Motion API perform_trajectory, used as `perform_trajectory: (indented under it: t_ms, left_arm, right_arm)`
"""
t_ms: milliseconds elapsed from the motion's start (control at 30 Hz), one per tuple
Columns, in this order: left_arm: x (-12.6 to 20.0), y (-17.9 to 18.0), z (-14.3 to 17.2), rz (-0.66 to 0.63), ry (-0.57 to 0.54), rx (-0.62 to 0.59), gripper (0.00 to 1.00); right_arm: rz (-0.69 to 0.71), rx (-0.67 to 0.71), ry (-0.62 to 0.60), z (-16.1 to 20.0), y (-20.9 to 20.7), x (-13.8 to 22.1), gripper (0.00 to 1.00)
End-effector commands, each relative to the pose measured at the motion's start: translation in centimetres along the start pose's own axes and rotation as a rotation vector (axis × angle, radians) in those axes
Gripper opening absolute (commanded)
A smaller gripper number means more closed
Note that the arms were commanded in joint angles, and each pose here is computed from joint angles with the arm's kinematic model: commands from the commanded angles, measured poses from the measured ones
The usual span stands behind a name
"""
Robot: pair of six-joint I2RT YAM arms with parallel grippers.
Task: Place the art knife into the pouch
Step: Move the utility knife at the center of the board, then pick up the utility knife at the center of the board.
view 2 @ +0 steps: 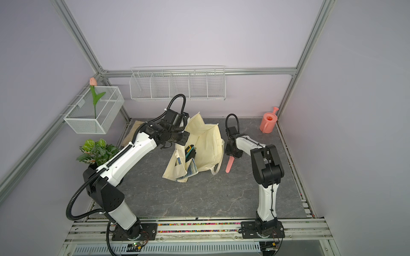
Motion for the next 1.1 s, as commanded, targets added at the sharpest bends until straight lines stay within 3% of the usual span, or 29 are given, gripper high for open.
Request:
perform_trajectory:
  t_ms: [0,233,433,700,867,1067]
  left_arm:
    - [-0.4,0.1,0.3,-0.009,0.034,-0.012,0.00]
    - [-0.4,0.1,0.3,-0.011,0.034,-0.011,0.00]
    - [-0.6,0.1,0.3,-0.008,0.037,-0.010,0.00]
    - [-0.8,0.0,0.4,-0.005,0.041,-0.011,0.00]
    - [-0.8,0.0,0.4,-0.006,0.046,-0.013,0.00]
    - [-0.9,0.1,0.4,-0.009,0.048,-0.011,0.00]
  right_arm:
    - [0.058,0.018,0.011,0.3,-1.9,0.3,0.35]
    - [0.075,0.023,0.024,0.7,-2.9,0.0,0.38]
    - [0.066,0.015,0.054,1.6,-3.5,-0.6,0.54]
    - [0.027,-0.002,0.068,3.0,-3.8,-0.5,0.56]
    - [0.033,0.002,0.076,3.0,-3.6,-1.0,0.52]
    - [0.019,0.002,0.072,2.6,-3.1,-0.9,0.32]
Point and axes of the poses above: each gripper's point midway between its finger pads, its own x axis back along the fingers, its own y axis along the line the jaws close on, z = x × y, the point moved 9 cm from there along x, back along the fingers, and after that the axes turned 11 degrees about -x, right-handed, at the moved point
